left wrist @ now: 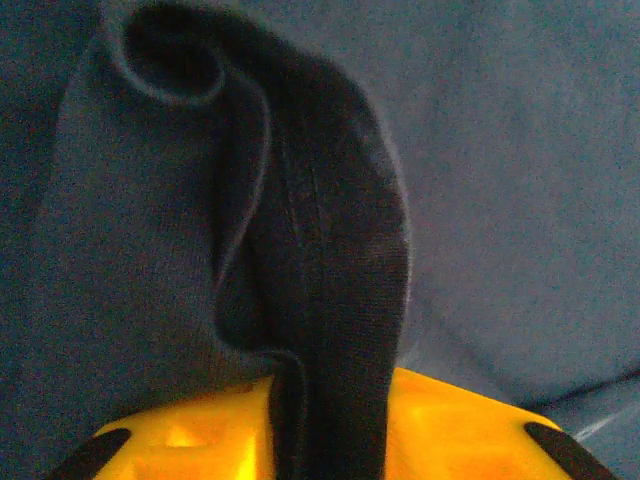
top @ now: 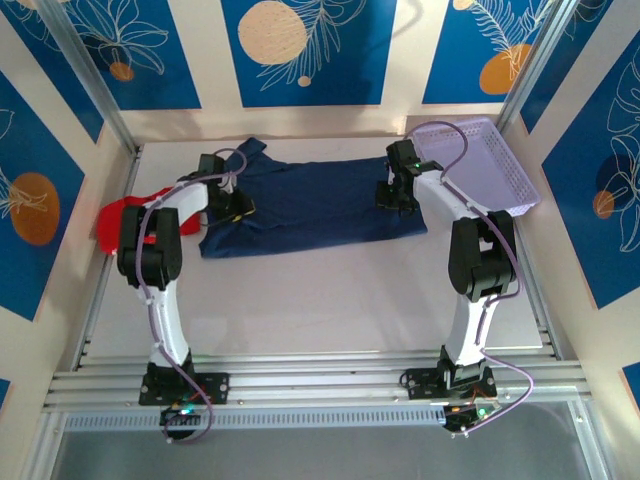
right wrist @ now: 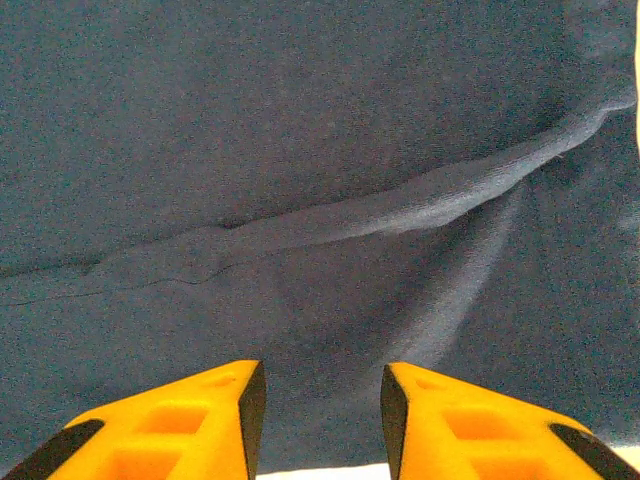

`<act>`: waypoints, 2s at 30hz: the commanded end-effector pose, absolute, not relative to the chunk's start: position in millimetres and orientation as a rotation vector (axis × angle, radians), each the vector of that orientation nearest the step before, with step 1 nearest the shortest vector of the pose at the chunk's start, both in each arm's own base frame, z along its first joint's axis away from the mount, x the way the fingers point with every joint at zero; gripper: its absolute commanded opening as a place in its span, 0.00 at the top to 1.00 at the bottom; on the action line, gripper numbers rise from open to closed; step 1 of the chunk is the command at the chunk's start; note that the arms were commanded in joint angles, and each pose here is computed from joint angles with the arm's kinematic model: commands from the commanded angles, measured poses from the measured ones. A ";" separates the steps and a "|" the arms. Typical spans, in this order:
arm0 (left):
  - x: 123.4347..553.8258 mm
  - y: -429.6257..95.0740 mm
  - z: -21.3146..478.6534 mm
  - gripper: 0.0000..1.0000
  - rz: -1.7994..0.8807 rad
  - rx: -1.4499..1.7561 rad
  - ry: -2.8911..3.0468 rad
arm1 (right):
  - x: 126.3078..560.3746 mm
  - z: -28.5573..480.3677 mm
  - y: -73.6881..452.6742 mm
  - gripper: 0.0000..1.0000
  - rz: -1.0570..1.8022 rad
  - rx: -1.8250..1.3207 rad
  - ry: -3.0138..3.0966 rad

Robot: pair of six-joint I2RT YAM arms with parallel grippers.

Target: Fold the inside-out t-shirt

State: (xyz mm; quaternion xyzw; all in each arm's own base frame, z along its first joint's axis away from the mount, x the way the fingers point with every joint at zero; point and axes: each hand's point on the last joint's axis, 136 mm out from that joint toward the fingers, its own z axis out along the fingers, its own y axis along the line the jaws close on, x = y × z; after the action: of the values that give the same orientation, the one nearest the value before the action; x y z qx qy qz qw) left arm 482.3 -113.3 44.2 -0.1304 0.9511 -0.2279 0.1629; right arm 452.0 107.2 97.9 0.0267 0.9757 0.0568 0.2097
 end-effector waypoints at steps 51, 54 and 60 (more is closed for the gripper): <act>382.1 -49.1 18.8 0.44 -0.500 -0.543 2.694 | 452.0 64.5 469.9 0.57 0.860 -0.525 2.456; 382.0 -50.0 18.7 0.44 -0.508 -0.539 2.694 | 453.0 55.3 471.1 0.57 0.804 -0.528 2.475; 381.0 -53.2 17.0 0.44 -0.537 -0.541 2.695 | 463.0 45.6 471.4 0.59 0.745 -0.515 2.494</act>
State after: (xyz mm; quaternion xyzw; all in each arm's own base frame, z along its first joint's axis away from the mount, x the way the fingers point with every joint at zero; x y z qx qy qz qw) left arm 393.4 -50.6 31.1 -0.1844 0.9464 -0.1779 0.1968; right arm 460.8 475.8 53.2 -0.1869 0.9029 0.2991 0.2457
